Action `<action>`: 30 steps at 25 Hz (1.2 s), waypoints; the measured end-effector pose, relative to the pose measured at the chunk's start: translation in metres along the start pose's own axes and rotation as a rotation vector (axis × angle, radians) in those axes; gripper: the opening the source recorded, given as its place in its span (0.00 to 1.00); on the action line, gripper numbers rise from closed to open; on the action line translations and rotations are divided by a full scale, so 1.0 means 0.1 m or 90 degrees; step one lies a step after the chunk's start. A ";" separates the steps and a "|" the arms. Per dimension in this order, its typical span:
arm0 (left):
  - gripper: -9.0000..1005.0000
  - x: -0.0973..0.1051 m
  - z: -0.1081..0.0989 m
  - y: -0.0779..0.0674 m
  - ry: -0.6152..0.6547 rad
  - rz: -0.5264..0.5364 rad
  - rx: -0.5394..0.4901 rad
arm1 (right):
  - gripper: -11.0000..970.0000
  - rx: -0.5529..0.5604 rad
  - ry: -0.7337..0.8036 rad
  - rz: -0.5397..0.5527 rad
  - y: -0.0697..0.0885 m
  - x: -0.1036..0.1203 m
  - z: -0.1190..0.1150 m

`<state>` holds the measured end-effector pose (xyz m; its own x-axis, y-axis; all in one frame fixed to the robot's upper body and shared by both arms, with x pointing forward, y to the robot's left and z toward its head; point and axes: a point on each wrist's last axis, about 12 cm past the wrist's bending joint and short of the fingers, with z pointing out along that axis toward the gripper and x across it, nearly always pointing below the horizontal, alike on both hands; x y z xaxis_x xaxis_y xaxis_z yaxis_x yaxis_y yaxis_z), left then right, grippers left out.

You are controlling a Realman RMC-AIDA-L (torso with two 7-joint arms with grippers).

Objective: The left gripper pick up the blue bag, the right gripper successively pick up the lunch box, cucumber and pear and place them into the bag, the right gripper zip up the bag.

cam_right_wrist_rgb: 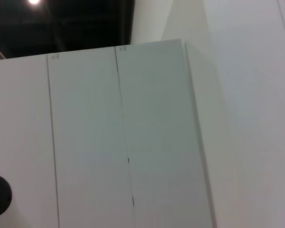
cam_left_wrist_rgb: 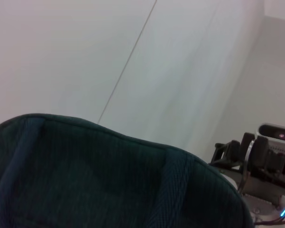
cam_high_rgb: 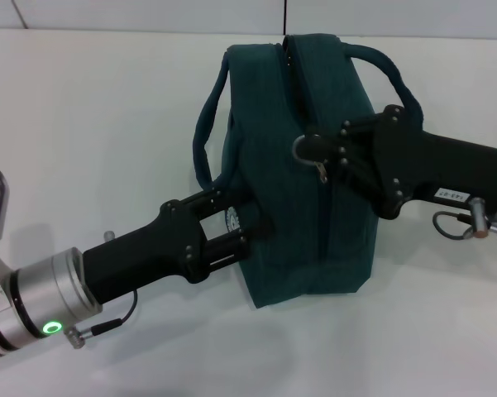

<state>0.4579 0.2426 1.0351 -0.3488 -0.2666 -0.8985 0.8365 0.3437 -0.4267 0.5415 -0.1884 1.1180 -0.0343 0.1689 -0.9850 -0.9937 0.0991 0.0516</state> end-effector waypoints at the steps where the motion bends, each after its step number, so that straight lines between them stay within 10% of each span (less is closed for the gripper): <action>1: 0.68 0.00 0.00 0.00 -0.001 0.000 -0.002 | 0.03 0.000 -0.002 -0.007 -0.01 -0.01 0.01; 30: 0.68 0.04 0.07 0.02 0.003 -0.052 -0.014 | 0.03 0.043 -0.030 -0.068 -0.13 -0.08 0.13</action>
<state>0.4607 0.2359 1.0312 -0.4175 -0.2909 -0.8608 0.7955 0.3409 -0.5010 0.5561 -0.1788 1.1274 0.0776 0.2003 -0.9767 -0.9821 0.1839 -0.0403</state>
